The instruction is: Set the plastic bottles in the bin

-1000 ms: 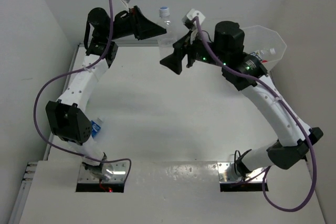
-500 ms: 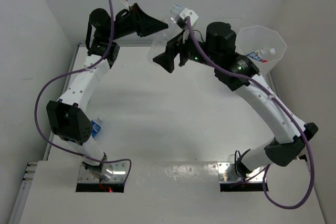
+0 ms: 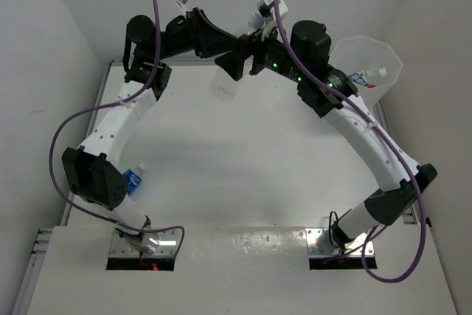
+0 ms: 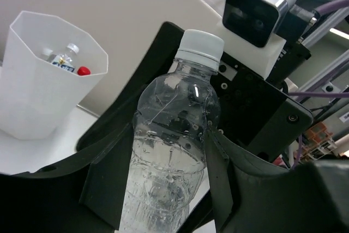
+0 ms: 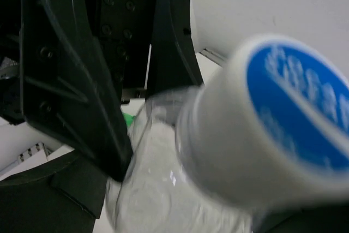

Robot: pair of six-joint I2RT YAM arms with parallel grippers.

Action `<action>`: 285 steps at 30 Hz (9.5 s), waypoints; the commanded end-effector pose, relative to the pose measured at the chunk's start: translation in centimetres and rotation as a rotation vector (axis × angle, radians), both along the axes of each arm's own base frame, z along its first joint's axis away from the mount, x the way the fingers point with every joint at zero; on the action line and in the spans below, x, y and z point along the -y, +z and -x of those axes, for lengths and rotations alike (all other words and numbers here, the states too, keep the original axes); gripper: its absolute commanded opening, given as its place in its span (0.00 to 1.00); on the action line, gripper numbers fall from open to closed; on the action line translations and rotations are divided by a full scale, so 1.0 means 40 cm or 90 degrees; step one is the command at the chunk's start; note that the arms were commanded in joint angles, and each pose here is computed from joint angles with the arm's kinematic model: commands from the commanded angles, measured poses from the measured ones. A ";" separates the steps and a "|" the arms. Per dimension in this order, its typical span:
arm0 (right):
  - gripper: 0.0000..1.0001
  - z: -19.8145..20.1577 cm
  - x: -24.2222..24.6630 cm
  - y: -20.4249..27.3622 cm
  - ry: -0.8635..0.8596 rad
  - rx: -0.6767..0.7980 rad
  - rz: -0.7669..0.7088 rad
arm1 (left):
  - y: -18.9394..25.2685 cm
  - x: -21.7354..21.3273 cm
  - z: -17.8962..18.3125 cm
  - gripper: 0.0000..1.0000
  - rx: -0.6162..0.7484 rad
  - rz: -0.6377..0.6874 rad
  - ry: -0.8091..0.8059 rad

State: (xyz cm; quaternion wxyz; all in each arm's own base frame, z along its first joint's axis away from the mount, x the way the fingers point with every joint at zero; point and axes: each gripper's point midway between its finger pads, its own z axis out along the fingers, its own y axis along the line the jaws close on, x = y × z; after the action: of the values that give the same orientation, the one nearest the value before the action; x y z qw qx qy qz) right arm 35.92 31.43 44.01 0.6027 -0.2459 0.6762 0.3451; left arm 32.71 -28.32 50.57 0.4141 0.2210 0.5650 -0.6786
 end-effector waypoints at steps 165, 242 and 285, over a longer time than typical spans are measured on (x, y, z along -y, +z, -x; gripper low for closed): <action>0.05 -0.193 0.828 0.024 -0.561 0.032 0.167 | -0.400 -0.856 -0.285 1.00 0.040 -0.739 0.616; 0.95 0.037 0.152 0.029 0.011 0.040 0.094 | -0.025 -0.300 -0.062 0.21 0.068 0.014 0.163; 0.06 -0.182 0.970 -0.032 -0.551 0.066 0.195 | -0.100 -0.320 -0.187 1.00 0.068 -0.076 0.270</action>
State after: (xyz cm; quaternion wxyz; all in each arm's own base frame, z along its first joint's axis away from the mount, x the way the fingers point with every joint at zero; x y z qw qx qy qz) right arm 41.69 -5.17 43.93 0.6846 -0.0372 0.7257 -0.0579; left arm 40.32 -15.18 47.41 0.5546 0.1345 0.6155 -0.5436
